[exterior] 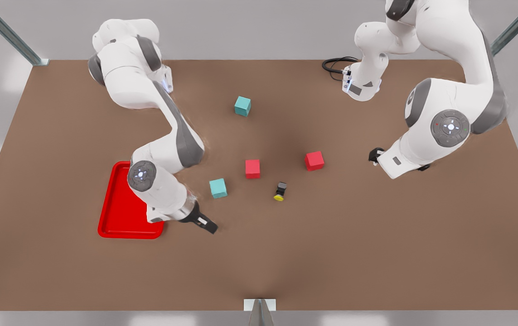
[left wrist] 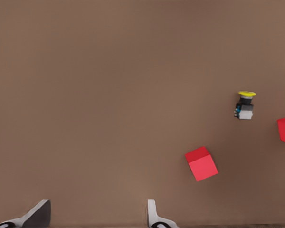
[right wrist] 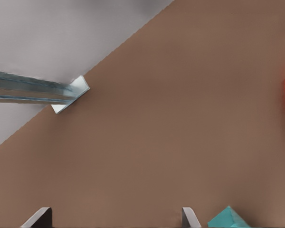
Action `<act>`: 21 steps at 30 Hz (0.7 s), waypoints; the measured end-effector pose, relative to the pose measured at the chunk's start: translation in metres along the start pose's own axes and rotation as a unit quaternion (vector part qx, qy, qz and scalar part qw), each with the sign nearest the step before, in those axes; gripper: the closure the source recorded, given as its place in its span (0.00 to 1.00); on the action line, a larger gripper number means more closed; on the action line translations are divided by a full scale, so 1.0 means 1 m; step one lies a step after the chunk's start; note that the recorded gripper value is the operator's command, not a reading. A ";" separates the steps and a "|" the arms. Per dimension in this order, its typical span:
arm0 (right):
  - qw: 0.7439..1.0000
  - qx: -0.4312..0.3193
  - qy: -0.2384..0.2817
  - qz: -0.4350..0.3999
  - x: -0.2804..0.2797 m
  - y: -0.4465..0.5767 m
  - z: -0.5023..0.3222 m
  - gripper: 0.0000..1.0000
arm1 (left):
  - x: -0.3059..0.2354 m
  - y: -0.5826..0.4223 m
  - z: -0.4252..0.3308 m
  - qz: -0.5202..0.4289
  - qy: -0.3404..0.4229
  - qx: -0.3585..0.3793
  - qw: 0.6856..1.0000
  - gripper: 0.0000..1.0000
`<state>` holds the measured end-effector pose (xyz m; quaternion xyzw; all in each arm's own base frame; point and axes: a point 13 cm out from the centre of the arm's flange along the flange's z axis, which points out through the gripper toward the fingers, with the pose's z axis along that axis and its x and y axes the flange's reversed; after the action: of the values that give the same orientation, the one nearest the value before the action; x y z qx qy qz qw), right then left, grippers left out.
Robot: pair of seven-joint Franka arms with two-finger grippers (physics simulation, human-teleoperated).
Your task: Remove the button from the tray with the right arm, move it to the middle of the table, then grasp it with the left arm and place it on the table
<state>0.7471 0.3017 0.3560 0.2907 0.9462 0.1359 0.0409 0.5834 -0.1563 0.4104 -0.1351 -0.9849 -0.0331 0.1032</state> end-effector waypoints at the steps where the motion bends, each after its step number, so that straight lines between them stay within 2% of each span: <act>1: 1.000 0.019 -0.008 0.002 -0.027 -0.037 -0.040 0.00 | -0.011 -0.055 0.027 0.029 0.019 0.011 0.999 0.00; 3: 0.997 0.080 0.005 -0.006 -0.018 -0.127 -0.084 0.00 | -0.023 -0.184 0.101 0.083 0.055 0.024 0.995 0.00; 6: 0.994 0.101 -0.007 -0.041 -0.020 -0.181 -0.135 0.00 | -0.042 -0.286 0.194 0.082 0.055 0.036 0.994 0.00; 9: 0.990 0.109 -0.010 -0.089 -0.024 -0.189 -0.141 0.00 | -0.079 -0.307 0.246 0.034 0.013 0.049 0.998 0.00; 13: 0.983 0.114 -0.009 -0.142 -0.028 -0.194 -0.144 0.00 | -0.093 -0.292 0.302 0.003 -0.028 0.034 0.999 0.00; 21: 0.969 0.116 -0.008 -0.219 -0.031 -0.192 -0.149 0.00 | -0.099 -0.285 0.314 0.006 -0.084 0.033 0.996 0.00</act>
<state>0.6459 0.0969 0.4453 0.0799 0.9958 0.0110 0.0436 0.5376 -0.4266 0.0724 -0.1397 -0.9898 0.0118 0.0252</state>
